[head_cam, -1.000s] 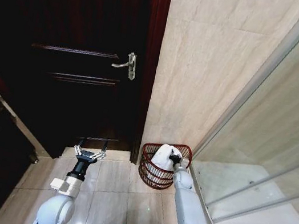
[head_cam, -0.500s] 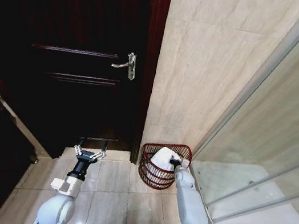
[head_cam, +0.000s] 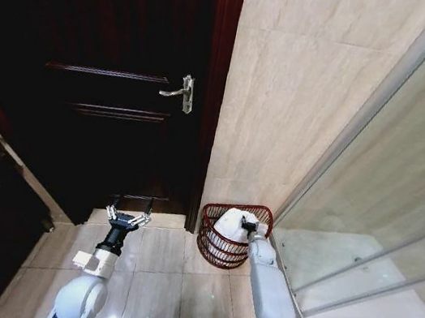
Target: Discard the used towel into the hamper.
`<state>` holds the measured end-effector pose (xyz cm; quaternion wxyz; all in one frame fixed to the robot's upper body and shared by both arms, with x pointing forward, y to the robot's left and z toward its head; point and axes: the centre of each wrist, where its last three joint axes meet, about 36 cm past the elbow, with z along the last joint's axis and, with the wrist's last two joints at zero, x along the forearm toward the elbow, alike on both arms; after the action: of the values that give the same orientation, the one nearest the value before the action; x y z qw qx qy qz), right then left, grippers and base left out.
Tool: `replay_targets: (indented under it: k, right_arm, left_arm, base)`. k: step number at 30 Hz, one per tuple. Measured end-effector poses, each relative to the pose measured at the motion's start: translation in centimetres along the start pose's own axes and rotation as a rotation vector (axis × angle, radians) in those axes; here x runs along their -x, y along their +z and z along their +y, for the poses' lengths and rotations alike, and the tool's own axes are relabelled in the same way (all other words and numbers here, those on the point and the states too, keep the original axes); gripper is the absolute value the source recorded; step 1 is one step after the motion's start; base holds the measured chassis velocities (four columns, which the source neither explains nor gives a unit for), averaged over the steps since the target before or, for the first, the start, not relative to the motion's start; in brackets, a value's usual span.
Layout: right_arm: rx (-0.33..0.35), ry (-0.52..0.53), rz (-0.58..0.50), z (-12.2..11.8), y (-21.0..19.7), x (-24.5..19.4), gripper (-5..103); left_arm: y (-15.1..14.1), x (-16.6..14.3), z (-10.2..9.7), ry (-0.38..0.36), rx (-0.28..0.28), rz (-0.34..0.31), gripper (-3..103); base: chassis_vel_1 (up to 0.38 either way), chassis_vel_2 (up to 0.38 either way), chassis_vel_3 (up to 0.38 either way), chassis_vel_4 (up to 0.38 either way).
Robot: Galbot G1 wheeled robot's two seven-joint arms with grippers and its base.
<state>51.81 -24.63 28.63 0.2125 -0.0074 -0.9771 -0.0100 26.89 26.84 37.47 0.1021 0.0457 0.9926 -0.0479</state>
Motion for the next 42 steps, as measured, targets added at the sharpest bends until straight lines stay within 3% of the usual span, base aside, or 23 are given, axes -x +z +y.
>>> replay_targets:
  k: [4, 12, 13, 27, 32, 39, 42]
  right_arm:
    - [-0.019, 0.015, -0.036, -1.1, -1.4, -1.8, 71]
    - [-0.011, 0.01, -0.079, -1.2, -3.0, -3.8, 92]
    - [-0.011, 0.003, -0.086, -1.0, -3.4, -4.2, 100]
    - [0.049, -0.026, -0.182, 0.4, -4.7, -2.9, 100]
    - [0.043, -0.022, 0.012, -0.1, -3.4, -2.0, 100]
    - [0.117, -0.035, -0.072, 0.3, -6.4, -2.0, 100]
    - [0.111, -0.042, -0.018, 0.4, -6.5, -2.0, 100]
  left_arm:
    - [0.0, -0.2, 0.2, -0.01, -0.006, -0.001, 100]
    - [0.2, -0.3, 0.5, -0.017, -0.007, 0.0, 100]
    - [0.2, -0.2, 0.5, -0.017, -0.007, -0.001, 100]
    - [0.0, -0.5, 0.5, -0.029, -0.006, -0.008, 100]
    - [-0.2, -0.4, 0.4, -0.032, -0.007, -0.015, 100]
    - [-0.2, -0.3, 0.6, -0.03, -0.004, -0.014, 100]
    - [-0.2, -0.2, 0.5, -0.031, -0.006, -0.014, 100]
  base:
    - [0.0, 0.0, 0.0, 0.0]
    - [0.0, 0.0, 0.0, 0.0]
    - [0.0, 0.0, 0.0, 0.0]
    - [0.0, 0.0, 0.0, 0.0]
    - [0.0, 0.0, 0.0, 0.0]
    - [0.0, 0.0, 0.0, 0.0]
    - [0.0, 0.0, 0.0, 0.0]
